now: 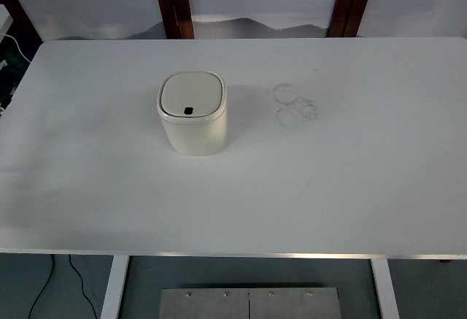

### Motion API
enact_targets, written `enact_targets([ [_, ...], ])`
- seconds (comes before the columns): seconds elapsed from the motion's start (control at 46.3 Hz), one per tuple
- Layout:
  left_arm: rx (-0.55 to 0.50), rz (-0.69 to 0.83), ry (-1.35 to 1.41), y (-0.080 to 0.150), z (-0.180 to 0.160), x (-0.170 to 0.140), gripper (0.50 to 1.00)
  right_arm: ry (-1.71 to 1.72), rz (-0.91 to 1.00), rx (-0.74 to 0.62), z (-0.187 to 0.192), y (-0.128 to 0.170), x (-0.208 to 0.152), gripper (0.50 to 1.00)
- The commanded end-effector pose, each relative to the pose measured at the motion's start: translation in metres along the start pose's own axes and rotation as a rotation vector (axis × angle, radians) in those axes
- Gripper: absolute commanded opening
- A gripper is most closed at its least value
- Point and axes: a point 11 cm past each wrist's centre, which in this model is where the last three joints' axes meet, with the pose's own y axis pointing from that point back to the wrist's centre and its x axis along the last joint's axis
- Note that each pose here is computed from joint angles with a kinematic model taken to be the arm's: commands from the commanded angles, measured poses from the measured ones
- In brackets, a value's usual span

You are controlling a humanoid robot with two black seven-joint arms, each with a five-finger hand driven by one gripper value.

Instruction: Open trash can

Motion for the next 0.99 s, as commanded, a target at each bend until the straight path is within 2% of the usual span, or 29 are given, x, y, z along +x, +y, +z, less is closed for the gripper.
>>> enact_targets([
  [0.0, -0.002, -0.001, 0.000, -0.001, 0.001, -0.001, 1.000, 0.000, 0.000, 0.000, 0.000, 0.000, 0.000, 0.995],
  [0.389, 0.003, -0.004, -0.010, -0.003, 0.003, -0.003, 1.000, 0.000, 0.000, 0.000, 0.000, 0.000, 0.000, 0.995],
  [0.562, 0.013, -0.022, -0.120, -0.011, 0.033, -0.011, 1.000, 0.000, 0.000, 0.000, 0.000, 0.000, 0.000, 0.995],
  [0.821, 0.069, -0.147, -0.322, -0.030, 0.073, -0.057, 1.000, 0.000, 0.000, 0.000, 0.000, 0.000, 0.000, 0.995],
  [0.972, 0.134, -0.213, -0.449, -0.039, 0.080, -0.085, 1.000, 0.000, 0.000, 0.000, 0.000, 0.000, 0.000, 0.995],
])
